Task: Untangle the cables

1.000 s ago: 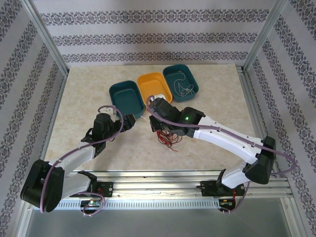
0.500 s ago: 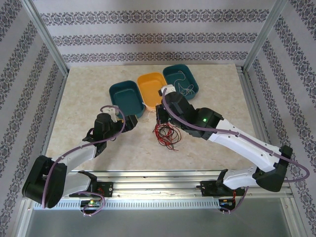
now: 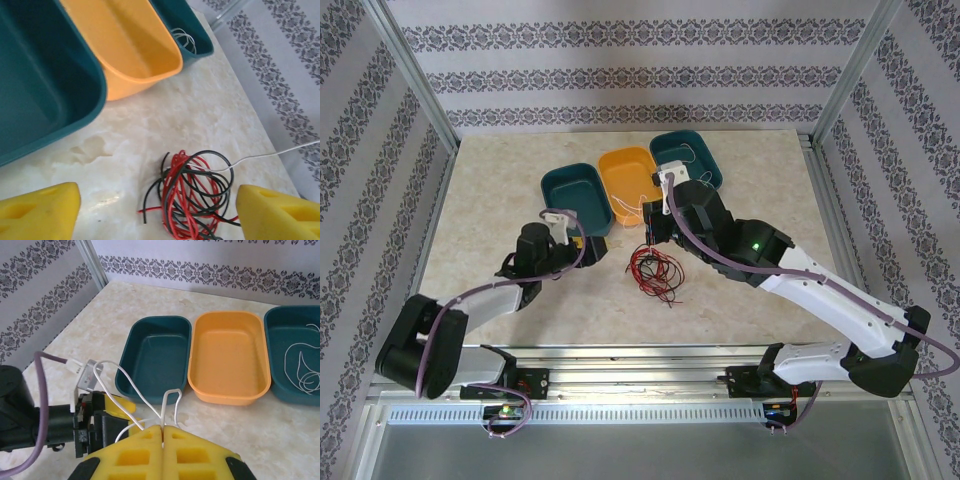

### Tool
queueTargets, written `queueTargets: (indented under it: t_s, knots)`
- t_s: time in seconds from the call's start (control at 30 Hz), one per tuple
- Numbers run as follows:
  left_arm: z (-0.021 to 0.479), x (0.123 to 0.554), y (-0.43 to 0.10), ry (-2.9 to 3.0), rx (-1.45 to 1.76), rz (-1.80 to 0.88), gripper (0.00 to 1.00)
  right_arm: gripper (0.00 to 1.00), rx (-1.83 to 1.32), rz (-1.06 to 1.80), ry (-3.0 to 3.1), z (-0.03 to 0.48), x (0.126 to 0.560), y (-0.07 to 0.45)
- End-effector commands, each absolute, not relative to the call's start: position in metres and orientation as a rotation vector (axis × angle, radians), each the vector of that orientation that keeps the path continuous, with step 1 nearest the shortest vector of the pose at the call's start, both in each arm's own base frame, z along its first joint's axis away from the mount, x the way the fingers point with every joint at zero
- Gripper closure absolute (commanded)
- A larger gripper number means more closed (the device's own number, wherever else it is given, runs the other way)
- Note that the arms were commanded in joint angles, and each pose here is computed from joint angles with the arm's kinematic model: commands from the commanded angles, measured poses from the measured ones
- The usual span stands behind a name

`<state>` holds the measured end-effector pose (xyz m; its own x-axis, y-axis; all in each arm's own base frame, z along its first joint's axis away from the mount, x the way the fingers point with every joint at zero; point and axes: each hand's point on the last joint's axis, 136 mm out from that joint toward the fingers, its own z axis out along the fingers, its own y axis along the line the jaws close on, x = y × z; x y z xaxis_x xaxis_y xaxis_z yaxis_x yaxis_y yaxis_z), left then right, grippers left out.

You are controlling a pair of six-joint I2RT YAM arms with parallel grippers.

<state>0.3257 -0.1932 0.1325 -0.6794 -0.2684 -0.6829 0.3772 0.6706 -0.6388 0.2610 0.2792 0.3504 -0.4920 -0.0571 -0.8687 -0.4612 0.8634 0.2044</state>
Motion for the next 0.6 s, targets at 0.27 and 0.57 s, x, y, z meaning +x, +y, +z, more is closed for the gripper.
queueTargets:
  t_s: [0.27,0.57]
  knots:
    - [0.134,0.327,-0.231,2.032,0.208,-1.142,0.26,1.00,-0.326,0.497,1.875,0.413,0.260,0.251]
    - [0.130,0.330,-0.232,2.033,0.185,-1.147,0.18,1.00,-0.314,0.446,1.763,0.456,0.261,0.235]
